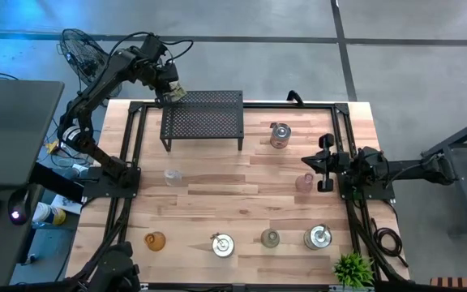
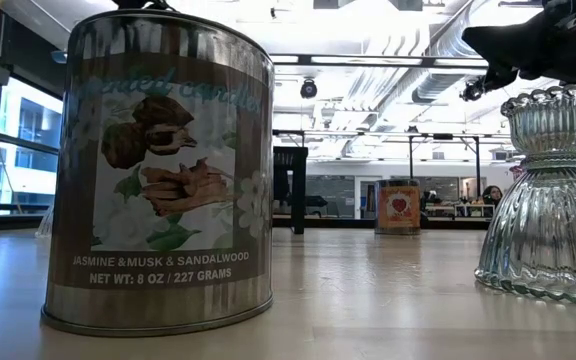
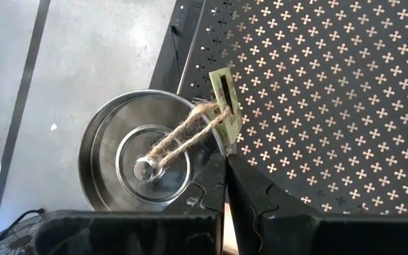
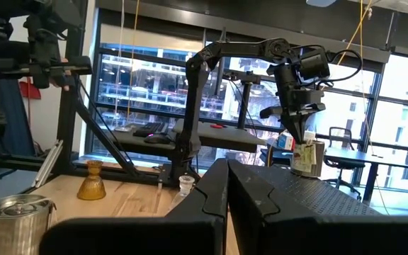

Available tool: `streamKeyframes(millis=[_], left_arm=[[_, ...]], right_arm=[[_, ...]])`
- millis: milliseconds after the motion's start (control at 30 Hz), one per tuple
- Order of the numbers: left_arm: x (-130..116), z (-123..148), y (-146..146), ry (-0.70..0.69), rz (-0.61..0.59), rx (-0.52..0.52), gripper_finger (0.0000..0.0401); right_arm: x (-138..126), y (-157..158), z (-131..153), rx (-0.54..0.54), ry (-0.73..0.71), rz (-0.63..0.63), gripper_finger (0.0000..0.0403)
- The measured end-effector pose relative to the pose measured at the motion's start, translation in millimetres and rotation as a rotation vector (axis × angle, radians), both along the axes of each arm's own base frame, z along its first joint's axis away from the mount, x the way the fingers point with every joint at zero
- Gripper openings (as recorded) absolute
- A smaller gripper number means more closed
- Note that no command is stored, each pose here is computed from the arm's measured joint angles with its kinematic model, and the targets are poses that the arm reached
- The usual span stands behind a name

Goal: Pick & Place candle stick holders
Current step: Put the top green scented candle on the shelf, then put the yellow candle holder on the shelf aligned with the green scented candle

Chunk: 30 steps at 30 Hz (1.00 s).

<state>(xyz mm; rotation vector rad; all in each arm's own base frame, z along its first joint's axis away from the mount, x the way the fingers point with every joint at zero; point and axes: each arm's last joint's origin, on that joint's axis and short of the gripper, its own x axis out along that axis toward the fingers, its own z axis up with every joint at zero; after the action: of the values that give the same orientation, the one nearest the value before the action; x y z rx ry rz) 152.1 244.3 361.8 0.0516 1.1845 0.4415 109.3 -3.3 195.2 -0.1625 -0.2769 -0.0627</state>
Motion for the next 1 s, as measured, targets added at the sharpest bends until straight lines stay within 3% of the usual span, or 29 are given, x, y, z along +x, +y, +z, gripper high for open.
streamKeyframes(millis=[533,800,1000], left_arm=[[-0.4,-0.5,-0.8,0.011,-0.013,-0.004,0.0002],[-0.4,-0.3,-0.7,0.011,-0.013,-0.002,0.0047],[-0.5,-0.5,-1.0,0.013,-0.013,-0.005,0.0052]], right_arm=[[0.0,0.0,0.1,0.000,0.000,0.000,0.0000],[0.0,0.0,0.0,0.000,0.000,0.000,0.0000],[0.0,0.0,0.0,0.000,0.000,0.000,0.0000]])
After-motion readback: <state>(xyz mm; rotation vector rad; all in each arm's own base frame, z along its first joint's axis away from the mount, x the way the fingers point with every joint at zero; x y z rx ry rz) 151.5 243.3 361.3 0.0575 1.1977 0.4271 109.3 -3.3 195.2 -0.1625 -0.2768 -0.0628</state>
